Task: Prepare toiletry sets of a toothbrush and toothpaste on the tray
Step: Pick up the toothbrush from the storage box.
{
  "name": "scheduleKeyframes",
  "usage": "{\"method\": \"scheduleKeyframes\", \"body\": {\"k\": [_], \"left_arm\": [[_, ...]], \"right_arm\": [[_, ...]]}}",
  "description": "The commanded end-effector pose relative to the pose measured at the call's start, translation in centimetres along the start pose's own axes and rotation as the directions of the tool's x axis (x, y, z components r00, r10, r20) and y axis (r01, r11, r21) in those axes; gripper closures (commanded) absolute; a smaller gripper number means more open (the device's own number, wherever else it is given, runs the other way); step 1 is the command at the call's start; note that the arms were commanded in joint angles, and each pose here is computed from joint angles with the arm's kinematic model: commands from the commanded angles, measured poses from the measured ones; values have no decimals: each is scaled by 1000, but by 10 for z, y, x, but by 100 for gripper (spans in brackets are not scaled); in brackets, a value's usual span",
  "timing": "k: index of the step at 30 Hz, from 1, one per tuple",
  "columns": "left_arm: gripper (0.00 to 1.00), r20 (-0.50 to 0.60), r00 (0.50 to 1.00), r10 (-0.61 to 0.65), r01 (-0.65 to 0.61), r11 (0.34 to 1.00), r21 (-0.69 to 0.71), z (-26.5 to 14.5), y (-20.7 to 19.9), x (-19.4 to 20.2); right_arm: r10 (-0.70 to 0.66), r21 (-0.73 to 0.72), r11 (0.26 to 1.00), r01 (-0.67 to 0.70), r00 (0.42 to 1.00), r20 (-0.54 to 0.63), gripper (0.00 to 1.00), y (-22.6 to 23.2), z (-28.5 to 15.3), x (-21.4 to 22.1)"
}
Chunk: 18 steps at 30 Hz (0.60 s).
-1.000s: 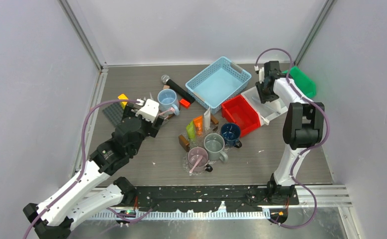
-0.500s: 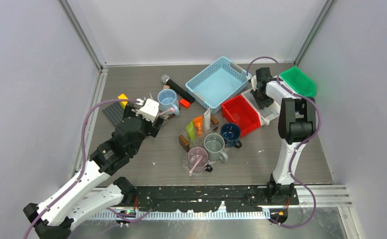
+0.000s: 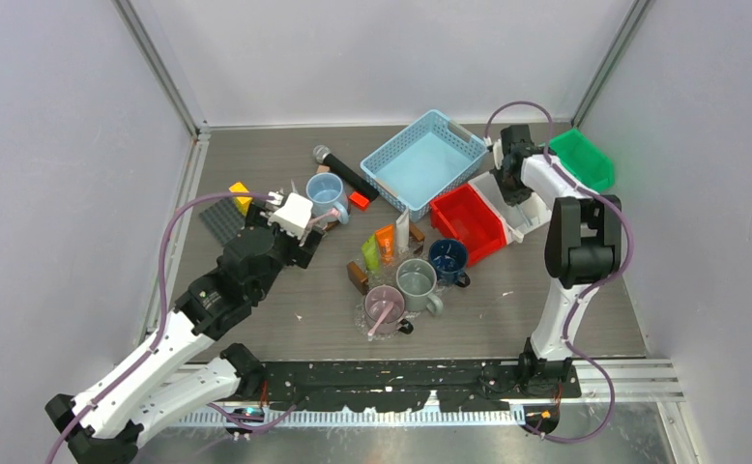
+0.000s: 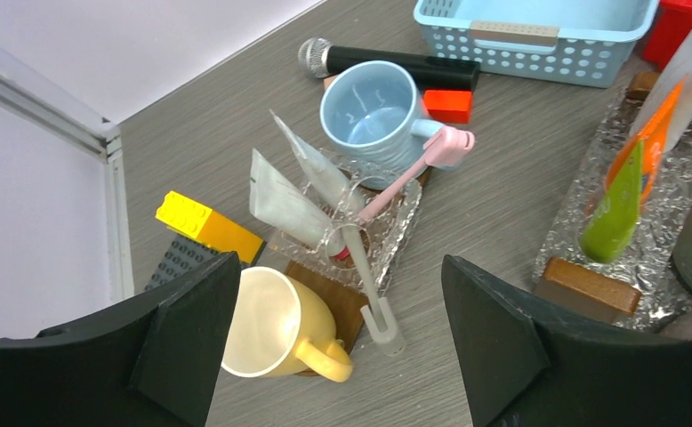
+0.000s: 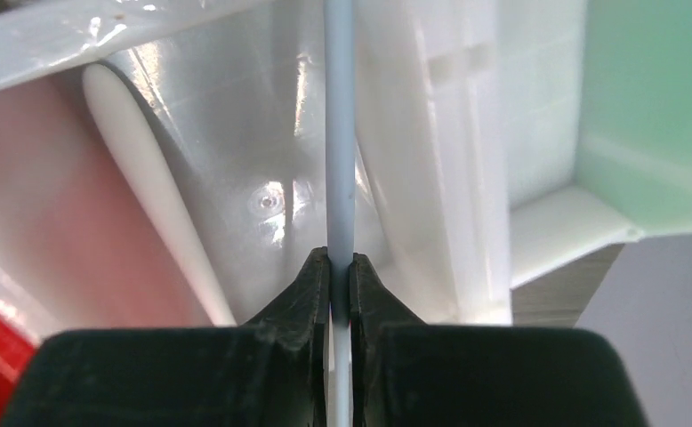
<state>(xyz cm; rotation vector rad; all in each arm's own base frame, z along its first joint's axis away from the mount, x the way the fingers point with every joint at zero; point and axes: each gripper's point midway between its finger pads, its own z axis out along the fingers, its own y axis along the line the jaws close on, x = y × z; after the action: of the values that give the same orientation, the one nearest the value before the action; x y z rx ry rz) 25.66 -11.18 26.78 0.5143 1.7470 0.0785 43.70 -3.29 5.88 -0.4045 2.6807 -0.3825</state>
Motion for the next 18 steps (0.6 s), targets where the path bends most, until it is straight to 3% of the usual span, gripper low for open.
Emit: {"method": "scheduleKeyframes", "body": {"k": [1,7,11,18], "left_arm": [[13,83,994,-77,72,996,55,-2,-5,-33],[14,46,984,-174,167,977,129,-3,-18,-50],[15,9,961,-276,269,940,209,-1,-37,-63],[16,-15,925,-378,363,876,318,10,-67,-89]], "right_arm": [[127,71,988,-136,985,116,99,-22,-51,-19],[322,57,938,-343,920,223,99,-31,-98,-28],[481,-41,871,-489,834,269,99,-22,-129,-32],[641,-221,767,-603,701,312,99,-3,-174,-35]]}}
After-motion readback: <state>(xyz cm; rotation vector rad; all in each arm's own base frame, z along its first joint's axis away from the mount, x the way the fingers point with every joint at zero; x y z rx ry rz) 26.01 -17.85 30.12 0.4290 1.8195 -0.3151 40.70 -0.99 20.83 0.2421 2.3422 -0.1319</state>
